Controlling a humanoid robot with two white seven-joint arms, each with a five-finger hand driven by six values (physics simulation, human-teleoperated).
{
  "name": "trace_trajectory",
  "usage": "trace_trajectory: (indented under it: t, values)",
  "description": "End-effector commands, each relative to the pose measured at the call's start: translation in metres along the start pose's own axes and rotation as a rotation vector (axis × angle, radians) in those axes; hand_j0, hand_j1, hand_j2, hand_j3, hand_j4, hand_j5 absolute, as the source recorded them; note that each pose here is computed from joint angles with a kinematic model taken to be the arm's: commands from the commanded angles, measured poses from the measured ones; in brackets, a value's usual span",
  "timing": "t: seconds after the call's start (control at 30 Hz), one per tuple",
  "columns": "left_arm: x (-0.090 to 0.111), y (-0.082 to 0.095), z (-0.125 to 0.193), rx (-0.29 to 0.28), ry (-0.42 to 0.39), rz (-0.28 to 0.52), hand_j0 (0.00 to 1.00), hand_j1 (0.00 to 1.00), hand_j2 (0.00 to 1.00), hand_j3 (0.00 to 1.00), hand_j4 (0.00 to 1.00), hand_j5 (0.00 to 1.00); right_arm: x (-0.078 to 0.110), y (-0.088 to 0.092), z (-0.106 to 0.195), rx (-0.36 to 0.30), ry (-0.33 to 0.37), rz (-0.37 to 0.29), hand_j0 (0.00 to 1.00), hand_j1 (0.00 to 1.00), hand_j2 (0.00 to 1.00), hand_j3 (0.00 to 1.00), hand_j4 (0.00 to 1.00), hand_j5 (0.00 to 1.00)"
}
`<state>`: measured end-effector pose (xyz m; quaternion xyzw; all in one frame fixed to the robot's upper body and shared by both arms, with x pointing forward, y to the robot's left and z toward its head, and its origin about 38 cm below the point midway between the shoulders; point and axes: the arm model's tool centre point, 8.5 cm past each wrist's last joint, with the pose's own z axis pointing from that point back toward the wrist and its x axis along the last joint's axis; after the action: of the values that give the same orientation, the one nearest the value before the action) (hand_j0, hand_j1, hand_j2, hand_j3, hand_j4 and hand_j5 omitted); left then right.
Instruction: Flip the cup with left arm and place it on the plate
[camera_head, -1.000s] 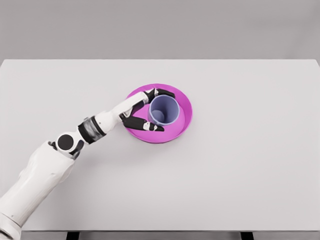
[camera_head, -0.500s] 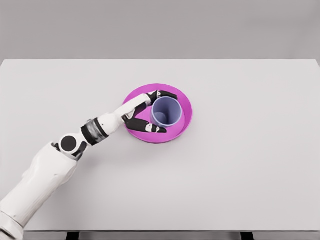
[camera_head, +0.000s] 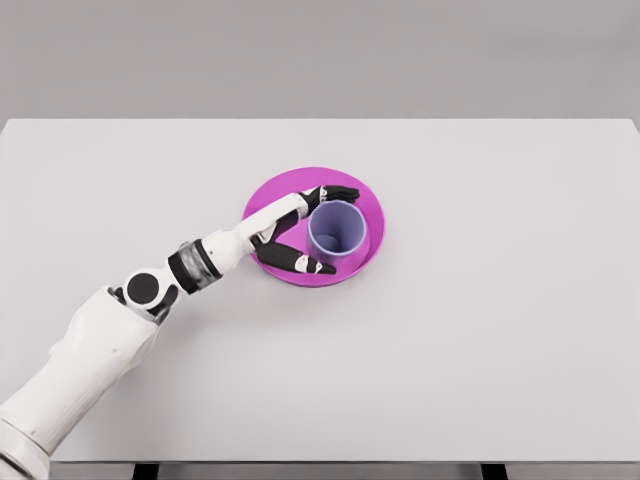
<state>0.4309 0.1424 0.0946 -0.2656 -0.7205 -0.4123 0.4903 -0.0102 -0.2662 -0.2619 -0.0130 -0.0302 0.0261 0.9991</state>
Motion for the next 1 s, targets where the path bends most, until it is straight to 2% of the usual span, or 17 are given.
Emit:
trace_trajectory:
  t: [0.0, 0.97]
  values:
    - [0.000, 0.001, 0.000, 0.006, -0.001, 0.006, 0.95, 0.95, 0.95, 0.95, 0.95, 0.95, 0.000, 0.000, 0.000, 0.000, 0.000, -0.002, 1.00, 1.00, 1.00, 1.00, 1.00, 1.00]
    - [0.000, 0.023, 0.007, 0.065, 0.032, -0.004, 0.97, 0.97, 0.97, 0.97, 0.97, 0.97, 0.000, 0.000, 0.000, 0.000, 0.001, 0.000, 1.00, 1.00, 1.00, 1.00, 1.00, 1.00]
